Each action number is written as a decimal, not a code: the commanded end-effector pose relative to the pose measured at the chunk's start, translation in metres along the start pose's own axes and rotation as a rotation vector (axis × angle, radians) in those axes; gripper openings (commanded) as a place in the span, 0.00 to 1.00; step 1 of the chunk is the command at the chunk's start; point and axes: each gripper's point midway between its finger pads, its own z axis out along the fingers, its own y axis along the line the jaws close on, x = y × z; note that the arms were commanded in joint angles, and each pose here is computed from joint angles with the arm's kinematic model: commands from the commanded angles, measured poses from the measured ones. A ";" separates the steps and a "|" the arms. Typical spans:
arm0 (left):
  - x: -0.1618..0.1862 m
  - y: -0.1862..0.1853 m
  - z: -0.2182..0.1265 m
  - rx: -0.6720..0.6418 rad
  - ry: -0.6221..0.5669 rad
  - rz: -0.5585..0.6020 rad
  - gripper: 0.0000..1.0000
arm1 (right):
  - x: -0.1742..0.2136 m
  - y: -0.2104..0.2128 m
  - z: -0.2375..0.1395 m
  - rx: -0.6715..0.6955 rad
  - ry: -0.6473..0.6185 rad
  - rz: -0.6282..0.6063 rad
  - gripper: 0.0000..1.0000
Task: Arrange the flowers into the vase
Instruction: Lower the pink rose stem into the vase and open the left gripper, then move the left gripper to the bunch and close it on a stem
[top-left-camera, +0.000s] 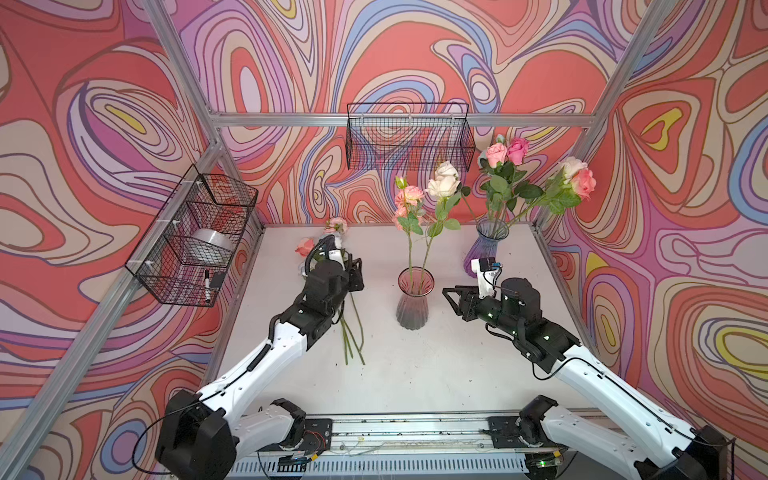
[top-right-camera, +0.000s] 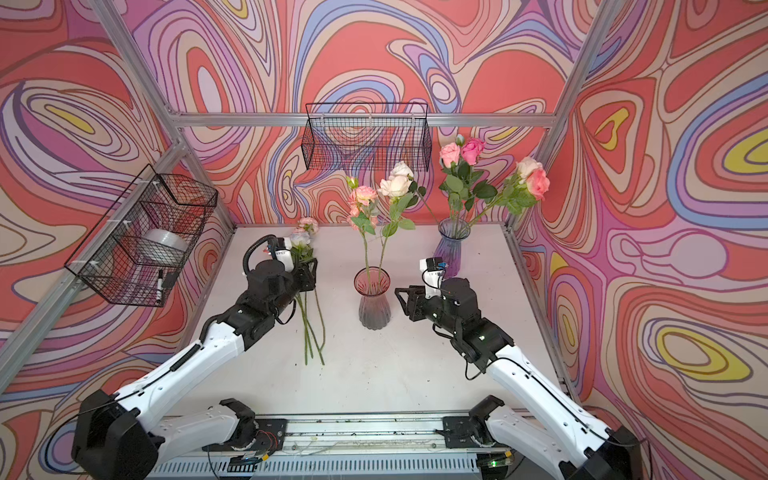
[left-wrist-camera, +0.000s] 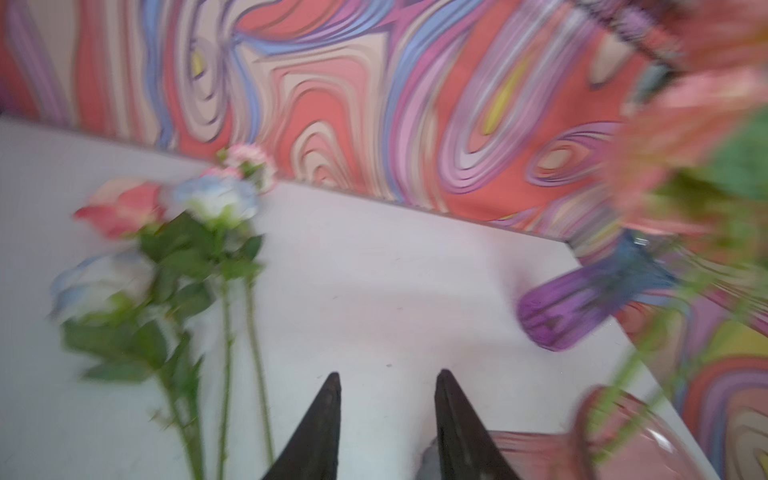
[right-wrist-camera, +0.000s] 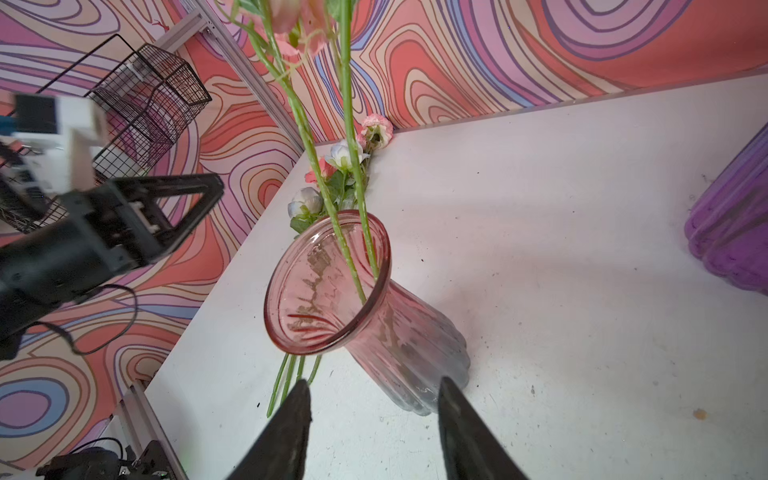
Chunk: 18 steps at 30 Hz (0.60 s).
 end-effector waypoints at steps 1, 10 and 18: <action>0.061 0.052 0.017 -0.186 0.274 -0.102 0.34 | 0.001 0.003 0.004 -0.022 -0.006 0.019 0.50; 0.110 0.085 0.063 -0.355 0.503 0.016 0.33 | 0.026 0.021 0.020 -0.182 0.084 0.111 0.48; 0.118 0.103 0.079 -0.456 0.535 0.087 0.34 | 0.029 0.037 0.013 -0.278 0.101 0.083 0.49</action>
